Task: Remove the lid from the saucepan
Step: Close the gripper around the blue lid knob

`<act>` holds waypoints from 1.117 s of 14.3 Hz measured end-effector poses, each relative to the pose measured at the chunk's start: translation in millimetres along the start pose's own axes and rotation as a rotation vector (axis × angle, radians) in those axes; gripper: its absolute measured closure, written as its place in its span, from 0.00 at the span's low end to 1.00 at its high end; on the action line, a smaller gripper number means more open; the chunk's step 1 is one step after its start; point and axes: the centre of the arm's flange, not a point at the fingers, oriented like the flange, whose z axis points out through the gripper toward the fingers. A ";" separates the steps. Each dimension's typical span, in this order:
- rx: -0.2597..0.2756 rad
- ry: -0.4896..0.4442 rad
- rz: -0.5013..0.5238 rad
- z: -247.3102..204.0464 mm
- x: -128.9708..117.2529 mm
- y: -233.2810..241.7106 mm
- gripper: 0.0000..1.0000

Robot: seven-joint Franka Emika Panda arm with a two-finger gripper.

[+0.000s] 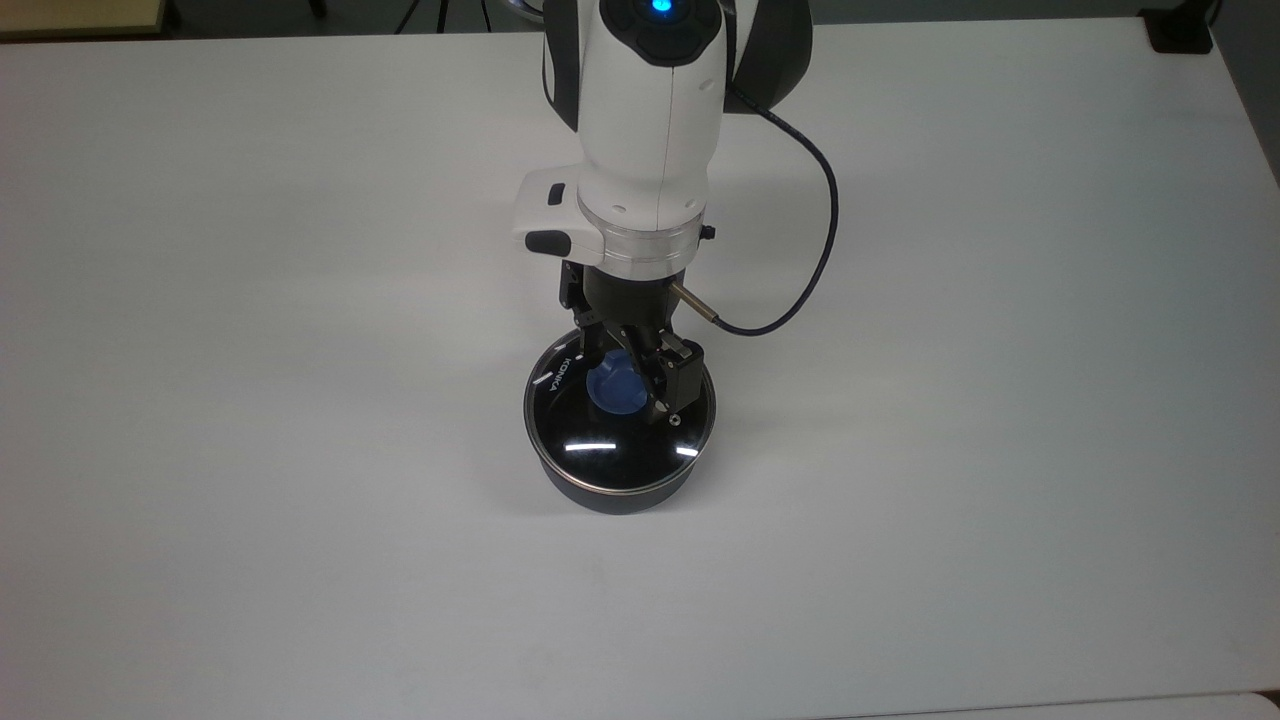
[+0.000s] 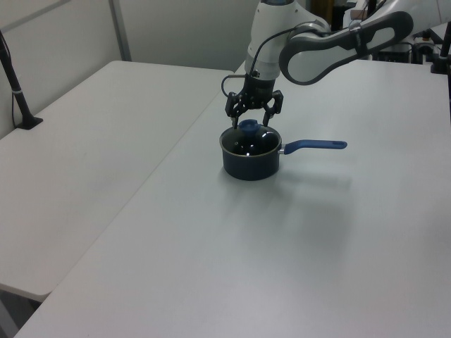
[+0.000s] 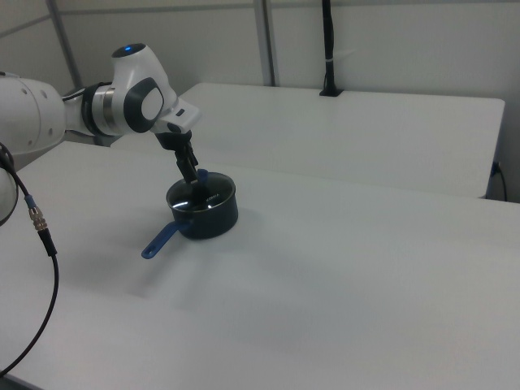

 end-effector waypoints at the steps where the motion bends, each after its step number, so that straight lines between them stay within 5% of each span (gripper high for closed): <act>1: 0.000 0.000 -0.015 0.3 0.0 -0.1 0.06; 4: -0.005 -0.002 -0.083 4.7 -0.6 0.2 0.22; 9: -0.008 -0.003 -0.115 6.9 1.3 1.7 0.30; 10: -0.007 -0.002 -0.117 6.5 1.5 1.5 0.40; 16: -0.002 0.002 -0.145 3.8 4.2 1.2 0.40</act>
